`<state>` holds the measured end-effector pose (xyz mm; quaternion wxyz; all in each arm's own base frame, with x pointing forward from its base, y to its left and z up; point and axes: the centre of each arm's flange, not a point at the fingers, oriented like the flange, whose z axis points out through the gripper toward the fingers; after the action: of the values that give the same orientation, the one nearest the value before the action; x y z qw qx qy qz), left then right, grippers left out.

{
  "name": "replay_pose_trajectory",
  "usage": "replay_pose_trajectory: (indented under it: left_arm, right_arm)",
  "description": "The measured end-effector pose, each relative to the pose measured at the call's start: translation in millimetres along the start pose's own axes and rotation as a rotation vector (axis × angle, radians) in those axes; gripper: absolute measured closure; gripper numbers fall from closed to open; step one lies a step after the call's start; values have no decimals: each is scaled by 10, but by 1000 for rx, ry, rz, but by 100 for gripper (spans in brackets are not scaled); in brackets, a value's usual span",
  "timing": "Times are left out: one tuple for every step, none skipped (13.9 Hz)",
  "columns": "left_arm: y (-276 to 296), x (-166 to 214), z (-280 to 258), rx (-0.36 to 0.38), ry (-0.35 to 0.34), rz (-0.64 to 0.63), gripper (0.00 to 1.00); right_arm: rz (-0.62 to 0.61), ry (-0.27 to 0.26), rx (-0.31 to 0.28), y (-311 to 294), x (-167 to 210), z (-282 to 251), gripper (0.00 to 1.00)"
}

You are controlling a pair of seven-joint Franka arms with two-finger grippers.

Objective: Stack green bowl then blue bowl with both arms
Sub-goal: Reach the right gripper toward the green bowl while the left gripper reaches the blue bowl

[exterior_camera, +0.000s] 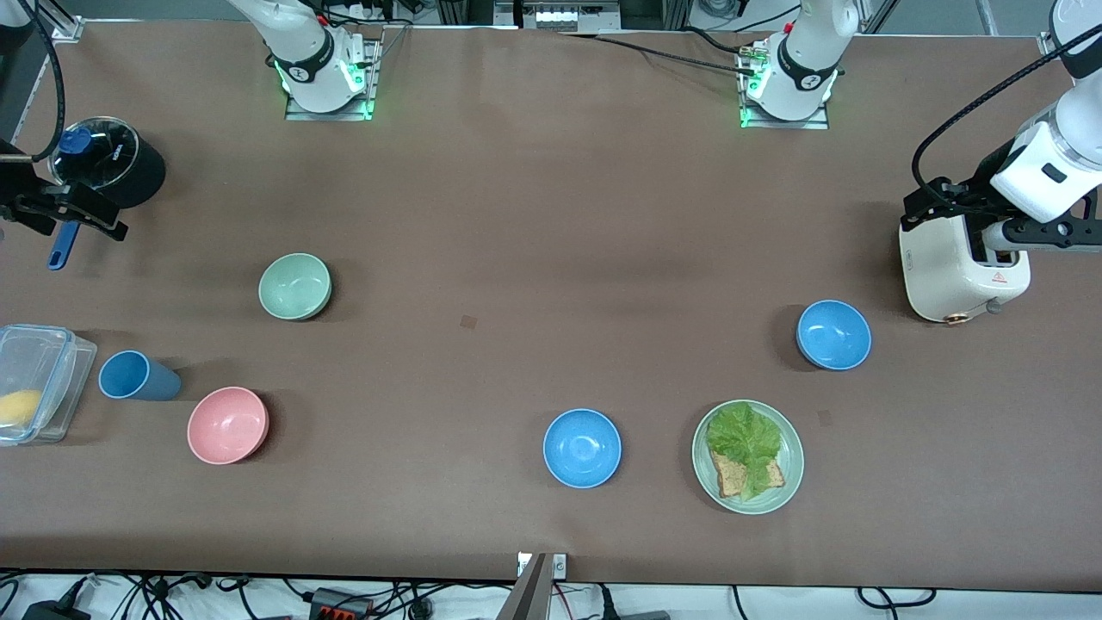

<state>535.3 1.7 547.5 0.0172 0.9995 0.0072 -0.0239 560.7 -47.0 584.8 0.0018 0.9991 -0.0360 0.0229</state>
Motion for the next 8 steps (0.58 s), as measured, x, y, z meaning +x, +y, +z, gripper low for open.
replay_pose_trajectory:
  left_arm:
    - [0,0,0,0,0,0,0]
    - [0,0,0,0,0,0,0]
    - [0,0,0,0,0,0,0]
    - [0,0,0,0,0,0,0]
    - [0,0,0,0,0,0,0]
    - [0,0,0,0,0,0,0]
    - [0,-2,2,0,-2,0,0]
    - [-1,-8,12,0,-10,0,0]
  right_arm:
    - [0,0,0,0,0,1,0]
    - [0,0,0,0,0,-1,0]
    - [-1,0,0,0,0,-3,0]
    - [-4,1,0,0,-1,-6,0]
    - [-7,2,0,0,-1,-10,0]
    - [-9,2,0,0,-2,-11,0]
    - [-9,2,0,0,-1,-10,0]
    - [-9,0,-1,0,0,-2,0]
